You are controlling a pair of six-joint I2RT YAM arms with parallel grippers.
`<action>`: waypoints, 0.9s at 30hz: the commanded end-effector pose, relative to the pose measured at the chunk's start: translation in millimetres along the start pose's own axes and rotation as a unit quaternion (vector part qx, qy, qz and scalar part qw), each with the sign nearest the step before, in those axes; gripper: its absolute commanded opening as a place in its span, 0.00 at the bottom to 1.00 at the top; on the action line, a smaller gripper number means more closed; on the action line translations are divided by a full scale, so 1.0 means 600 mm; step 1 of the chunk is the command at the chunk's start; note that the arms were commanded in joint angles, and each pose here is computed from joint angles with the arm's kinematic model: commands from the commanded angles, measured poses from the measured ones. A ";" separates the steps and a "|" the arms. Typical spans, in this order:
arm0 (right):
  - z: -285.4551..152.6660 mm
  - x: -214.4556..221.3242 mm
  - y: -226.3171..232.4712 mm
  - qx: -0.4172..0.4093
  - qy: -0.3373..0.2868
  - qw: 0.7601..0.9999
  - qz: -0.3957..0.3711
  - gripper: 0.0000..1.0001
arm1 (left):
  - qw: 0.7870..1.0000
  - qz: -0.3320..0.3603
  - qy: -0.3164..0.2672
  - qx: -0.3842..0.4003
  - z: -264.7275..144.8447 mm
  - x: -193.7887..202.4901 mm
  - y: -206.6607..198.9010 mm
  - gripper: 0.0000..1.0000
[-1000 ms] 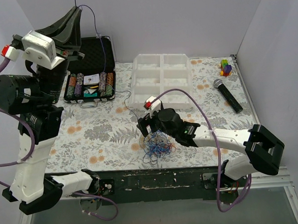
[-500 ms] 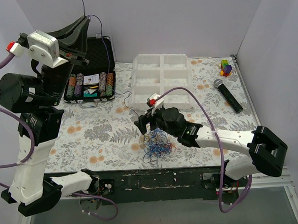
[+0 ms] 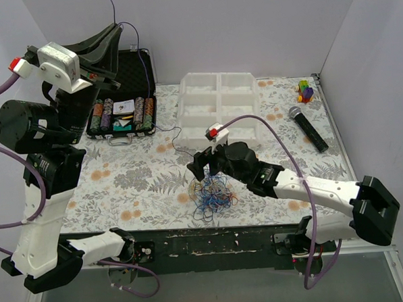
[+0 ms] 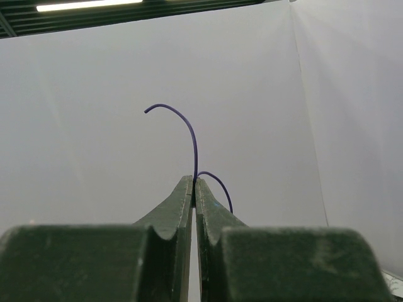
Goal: Untangle the cables
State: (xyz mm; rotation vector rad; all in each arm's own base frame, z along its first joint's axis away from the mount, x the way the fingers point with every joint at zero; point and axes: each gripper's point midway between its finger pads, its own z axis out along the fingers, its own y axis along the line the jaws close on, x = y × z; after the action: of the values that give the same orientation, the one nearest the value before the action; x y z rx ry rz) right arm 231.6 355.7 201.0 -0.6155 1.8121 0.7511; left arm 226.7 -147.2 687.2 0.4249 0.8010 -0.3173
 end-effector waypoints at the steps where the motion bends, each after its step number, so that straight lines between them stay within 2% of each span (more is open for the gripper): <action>1: -0.031 -0.039 0.013 -0.022 -0.036 0.999 0.018 1.00 | 1.000 0.004 0.000 0.005 -0.006 -0.003 -0.002 0.00; 7: -0.032 -0.031 0.019 -0.032 -0.012 0.999 0.011 1.00 | 1.000 0.003 -0.003 0.006 -0.005 -0.007 -0.002 0.00; 14: -0.043 -0.047 0.028 -0.045 -0.023 0.999 0.017 1.00 | 1.000 0.003 -0.007 0.005 -0.005 -0.015 0.000 0.00; 17: -0.049 -0.057 0.035 -0.045 0.004 0.999 0.015 1.00 | 1.000 0.002 -0.002 0.007 -0.006 -0.011 -0.002 0.00; 20: -0.058 -0.048 0.019 -0.012 0.042 0.999 0.020 1.00 | 1.000 0.003 0.002 0.009 -0.007 -0.004 -0.003 0.00; 27: -0.080 -0.051 0.015 -0.007 0.032 0.999 0.039 1.00 | 1.000 0.002 0.005 0.010 -0.007 0.002 -0.005 0.00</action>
State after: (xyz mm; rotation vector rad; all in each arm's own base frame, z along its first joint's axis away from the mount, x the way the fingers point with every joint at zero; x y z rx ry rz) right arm 206.9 335.7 232.0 -0.6360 1.8947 0.7945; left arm 226.8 -149.8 684.6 0.4398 0.8064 -0.3223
